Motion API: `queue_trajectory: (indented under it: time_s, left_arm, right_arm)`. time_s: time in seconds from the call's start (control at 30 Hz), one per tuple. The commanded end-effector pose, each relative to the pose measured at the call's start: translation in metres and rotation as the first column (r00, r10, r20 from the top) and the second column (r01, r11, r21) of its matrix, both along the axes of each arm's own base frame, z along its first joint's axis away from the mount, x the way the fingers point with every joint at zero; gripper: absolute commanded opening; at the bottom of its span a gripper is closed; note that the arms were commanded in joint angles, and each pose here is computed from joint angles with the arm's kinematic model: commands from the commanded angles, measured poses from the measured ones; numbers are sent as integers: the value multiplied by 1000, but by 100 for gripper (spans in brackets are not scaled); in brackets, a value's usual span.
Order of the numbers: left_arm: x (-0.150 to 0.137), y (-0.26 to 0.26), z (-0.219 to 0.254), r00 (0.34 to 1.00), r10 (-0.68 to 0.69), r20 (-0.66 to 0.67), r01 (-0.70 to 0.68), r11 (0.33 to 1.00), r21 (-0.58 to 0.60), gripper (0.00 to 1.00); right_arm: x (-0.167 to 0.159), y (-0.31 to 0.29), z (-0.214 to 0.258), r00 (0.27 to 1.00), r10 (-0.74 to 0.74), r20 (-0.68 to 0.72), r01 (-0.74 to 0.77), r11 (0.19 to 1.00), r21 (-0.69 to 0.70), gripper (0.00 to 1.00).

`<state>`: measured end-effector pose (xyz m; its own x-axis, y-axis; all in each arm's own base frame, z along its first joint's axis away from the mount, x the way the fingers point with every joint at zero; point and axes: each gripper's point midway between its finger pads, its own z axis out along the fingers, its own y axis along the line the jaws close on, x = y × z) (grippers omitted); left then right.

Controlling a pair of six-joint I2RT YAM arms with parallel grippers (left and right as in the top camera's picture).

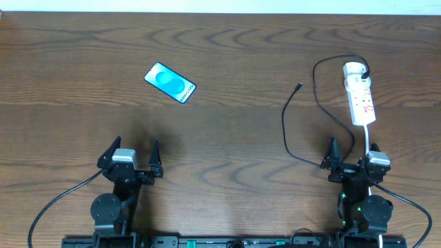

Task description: Plug charger to phone and switch on socket

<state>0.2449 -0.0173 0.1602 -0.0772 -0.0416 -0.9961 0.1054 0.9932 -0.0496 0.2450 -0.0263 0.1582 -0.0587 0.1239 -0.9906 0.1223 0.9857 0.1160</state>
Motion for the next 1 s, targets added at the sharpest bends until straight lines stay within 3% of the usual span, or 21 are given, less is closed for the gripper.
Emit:
queue_trajectory:
  time_s: [0.0,0.1,0.23,0.37,0.53,0.7,0.87,0.97]
  left_arm:
    - [1,-3,22,994,-18,105,17,1000,5,93]
    - [-2,-3,54,973,-19,232,17,1000,10,93]
    - [-17,-3,107,896,-19,443,13,1000,17,93]
    - [-30,-1,134,838,-6,545,-1,1000,13,93]
    - [-39,19,163,800,113,590,-112,993,-38,93]
    - [-42,21,197,782,116,613,-147,989,0,93]
    - [-24,19,238,805,104,585,-135,991,10,93]
    - [2,9,257,858,44,511,-78,996,45,93]
  right_arm:
    - [0,-1,-1,1000,-5,2,5,1000,4,99]
    - [0,-1,-1,1000,-5,2,5,1000,4,99]
    - [0,-1,-1,1000,-5,2,5,1000,4,99]
    - [0,-1,-1,1000,-5,2,5,1000,4,99]
    - [0,-1,-1,1000,-5,2,5,1000,4,99]
    - [0,-1,-1,1000,-5,2,5,1000,4,99]
    - [0,-1,-1,1000,-5,2,5,1000,4,99]
    - [0,-1,-1,1000,-5,2,5,1000,4,99]
